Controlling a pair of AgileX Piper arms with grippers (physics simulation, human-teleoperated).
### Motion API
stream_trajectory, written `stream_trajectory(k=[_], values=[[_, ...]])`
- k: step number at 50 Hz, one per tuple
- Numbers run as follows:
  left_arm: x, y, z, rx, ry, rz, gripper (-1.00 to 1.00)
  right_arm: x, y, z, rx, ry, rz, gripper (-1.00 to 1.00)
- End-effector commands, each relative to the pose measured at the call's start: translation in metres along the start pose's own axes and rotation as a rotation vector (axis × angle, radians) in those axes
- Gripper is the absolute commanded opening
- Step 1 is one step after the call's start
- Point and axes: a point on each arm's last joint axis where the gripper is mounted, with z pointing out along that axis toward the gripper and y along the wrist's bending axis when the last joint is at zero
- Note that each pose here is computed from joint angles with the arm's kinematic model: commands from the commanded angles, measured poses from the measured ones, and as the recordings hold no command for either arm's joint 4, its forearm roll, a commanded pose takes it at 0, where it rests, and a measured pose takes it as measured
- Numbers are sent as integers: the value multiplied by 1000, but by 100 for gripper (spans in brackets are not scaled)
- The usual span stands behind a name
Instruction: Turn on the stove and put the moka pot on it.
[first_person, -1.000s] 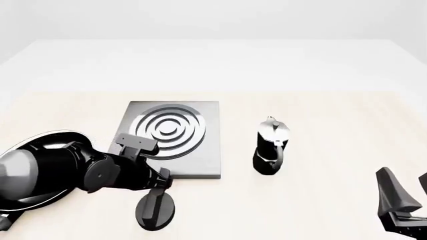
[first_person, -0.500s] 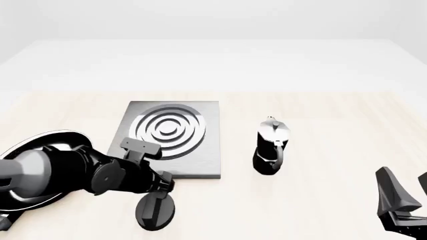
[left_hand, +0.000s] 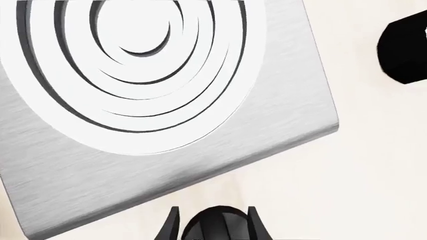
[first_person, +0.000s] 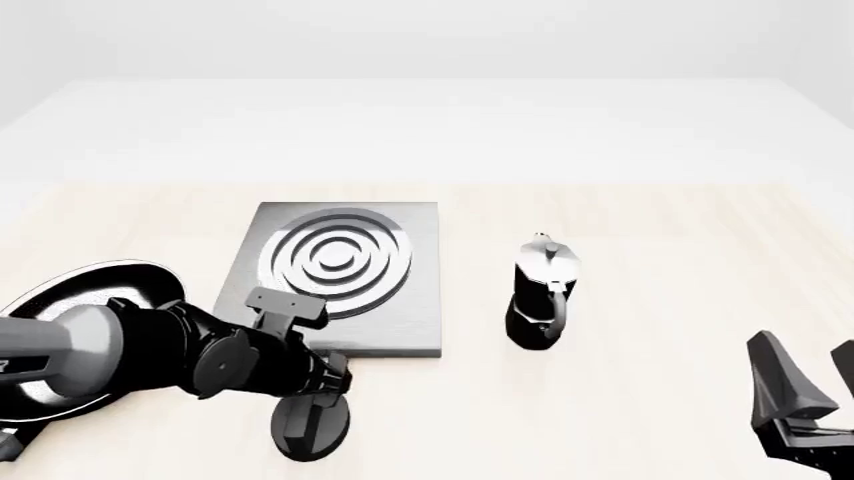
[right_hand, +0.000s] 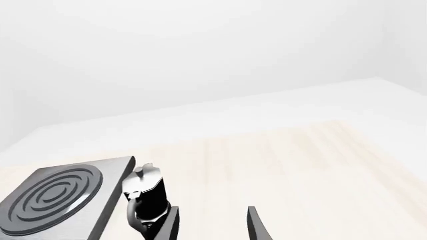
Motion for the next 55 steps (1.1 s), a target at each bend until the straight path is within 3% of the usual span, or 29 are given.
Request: stream_trajectory(k=[1, 17, 33, 55], values=[[6, -1, 3, 0, 19, -13, 100, 0, 0, 1, -3, 3, -1, 100], [13, 0, 7, -3, 36, -29, 100, 0, 0, 0, -3, 1, -4, 100], [6, 24, 0, -42, 3, -63, 100, 0, 0, 1, -5, 3, 2, 100], [10, 35, -2, -62, 3, -97, 100, 0, 1, 1, -8, 4, -2, 100]])
